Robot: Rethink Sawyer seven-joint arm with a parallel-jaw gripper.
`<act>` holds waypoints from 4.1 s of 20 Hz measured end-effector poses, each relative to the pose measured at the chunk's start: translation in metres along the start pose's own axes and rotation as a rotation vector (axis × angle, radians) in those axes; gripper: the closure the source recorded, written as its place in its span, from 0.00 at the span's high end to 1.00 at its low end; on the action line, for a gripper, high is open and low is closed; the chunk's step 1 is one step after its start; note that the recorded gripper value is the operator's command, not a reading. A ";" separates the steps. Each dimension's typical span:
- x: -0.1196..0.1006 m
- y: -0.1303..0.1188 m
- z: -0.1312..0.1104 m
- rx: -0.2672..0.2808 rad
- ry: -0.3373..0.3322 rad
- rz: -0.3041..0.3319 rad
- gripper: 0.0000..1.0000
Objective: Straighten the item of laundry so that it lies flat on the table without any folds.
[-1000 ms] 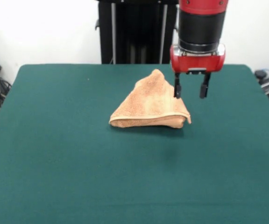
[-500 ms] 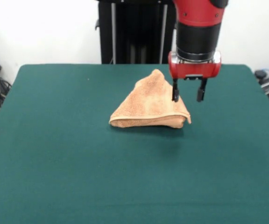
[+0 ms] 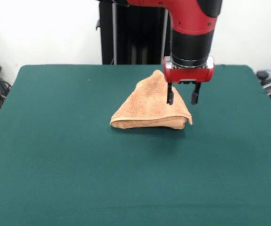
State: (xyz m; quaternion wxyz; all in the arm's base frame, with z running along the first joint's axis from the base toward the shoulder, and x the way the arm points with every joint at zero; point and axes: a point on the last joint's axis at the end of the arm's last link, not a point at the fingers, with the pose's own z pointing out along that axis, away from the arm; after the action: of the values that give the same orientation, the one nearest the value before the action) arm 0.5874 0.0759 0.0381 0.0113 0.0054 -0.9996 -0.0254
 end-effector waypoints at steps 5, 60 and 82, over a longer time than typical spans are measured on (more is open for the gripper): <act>0.002 -0.001 0.002 0.006 0.000 -0.013 1.00; 0.012 0.064 0.010 0.033 -0.116 -0.131 1.00; 0.015 0.033 0.004 0.069 -0.093 -0.091 1.00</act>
State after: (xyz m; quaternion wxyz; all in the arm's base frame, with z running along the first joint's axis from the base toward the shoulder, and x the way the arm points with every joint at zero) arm 0.5718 0.1093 0.0362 -0.0364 0.0501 -0.9980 0.0083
